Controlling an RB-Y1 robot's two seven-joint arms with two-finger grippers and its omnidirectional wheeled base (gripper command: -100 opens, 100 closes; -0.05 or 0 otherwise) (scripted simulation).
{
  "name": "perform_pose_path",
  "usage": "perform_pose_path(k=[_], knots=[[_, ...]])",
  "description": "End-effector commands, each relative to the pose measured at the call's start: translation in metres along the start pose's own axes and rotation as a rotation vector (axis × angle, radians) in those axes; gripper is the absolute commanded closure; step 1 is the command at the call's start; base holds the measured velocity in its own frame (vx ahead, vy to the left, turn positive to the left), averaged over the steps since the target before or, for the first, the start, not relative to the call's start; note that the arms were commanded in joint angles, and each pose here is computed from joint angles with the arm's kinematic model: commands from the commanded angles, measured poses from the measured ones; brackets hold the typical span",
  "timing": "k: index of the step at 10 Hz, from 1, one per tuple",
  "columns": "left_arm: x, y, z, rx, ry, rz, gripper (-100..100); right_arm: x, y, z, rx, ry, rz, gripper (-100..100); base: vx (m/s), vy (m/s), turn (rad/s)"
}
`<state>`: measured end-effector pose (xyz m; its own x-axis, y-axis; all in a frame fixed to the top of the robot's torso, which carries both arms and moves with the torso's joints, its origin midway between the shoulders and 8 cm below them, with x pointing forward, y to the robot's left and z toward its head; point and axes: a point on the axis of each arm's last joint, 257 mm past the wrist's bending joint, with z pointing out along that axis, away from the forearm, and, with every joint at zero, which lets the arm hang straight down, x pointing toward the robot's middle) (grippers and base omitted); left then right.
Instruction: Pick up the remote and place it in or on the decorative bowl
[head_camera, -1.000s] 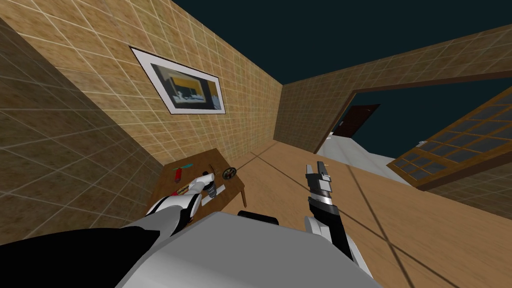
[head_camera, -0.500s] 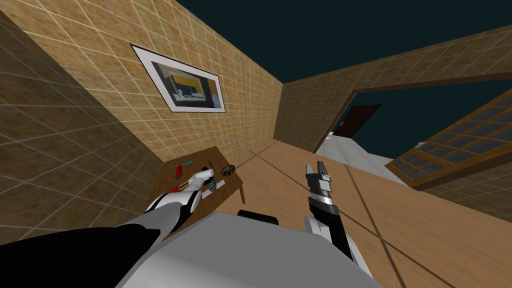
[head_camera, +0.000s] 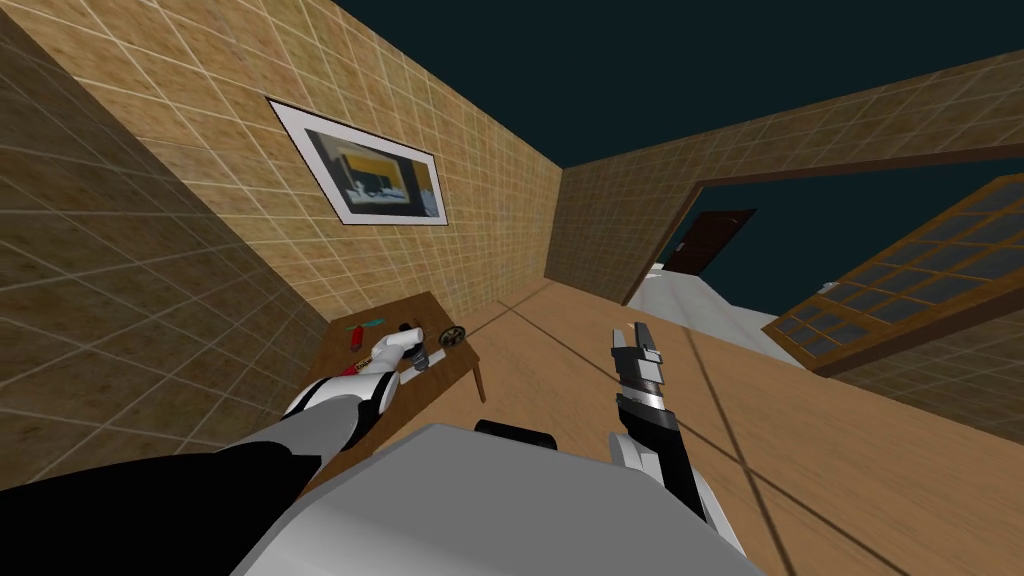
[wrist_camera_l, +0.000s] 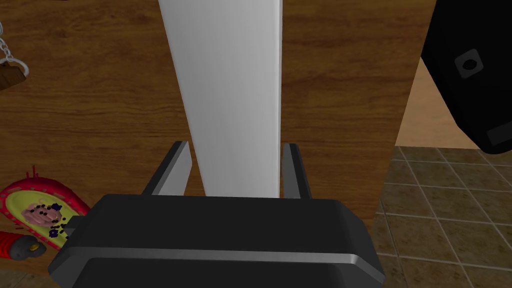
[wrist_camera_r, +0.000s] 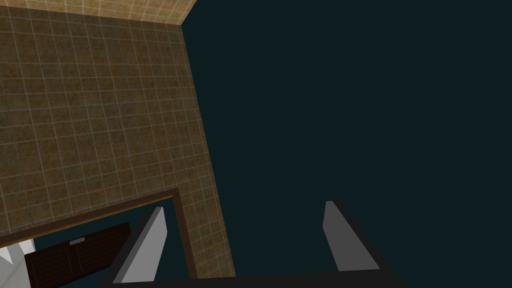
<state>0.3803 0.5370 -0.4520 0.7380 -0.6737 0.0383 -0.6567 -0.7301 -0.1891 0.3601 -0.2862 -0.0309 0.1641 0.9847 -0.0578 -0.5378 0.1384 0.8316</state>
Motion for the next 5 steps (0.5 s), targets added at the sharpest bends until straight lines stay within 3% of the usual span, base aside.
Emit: perform_pose_path(k=[1, 5], knots=[[-0.015, -0.010, -0.008, -0.001, -0.021, -0.033, 100, 0.000, 0.000, 0.000, 0.000, 0.000, 0.000, 0, 0.102, -0.056, -0.061], [-0.043, -0.006, -0.014, -0.038, -0.056, -0.088, 100, 0.000, 0.000, 0.000, 0.000, 0.000, 0.000, 0, 0.139, -0.025, -0.071]])
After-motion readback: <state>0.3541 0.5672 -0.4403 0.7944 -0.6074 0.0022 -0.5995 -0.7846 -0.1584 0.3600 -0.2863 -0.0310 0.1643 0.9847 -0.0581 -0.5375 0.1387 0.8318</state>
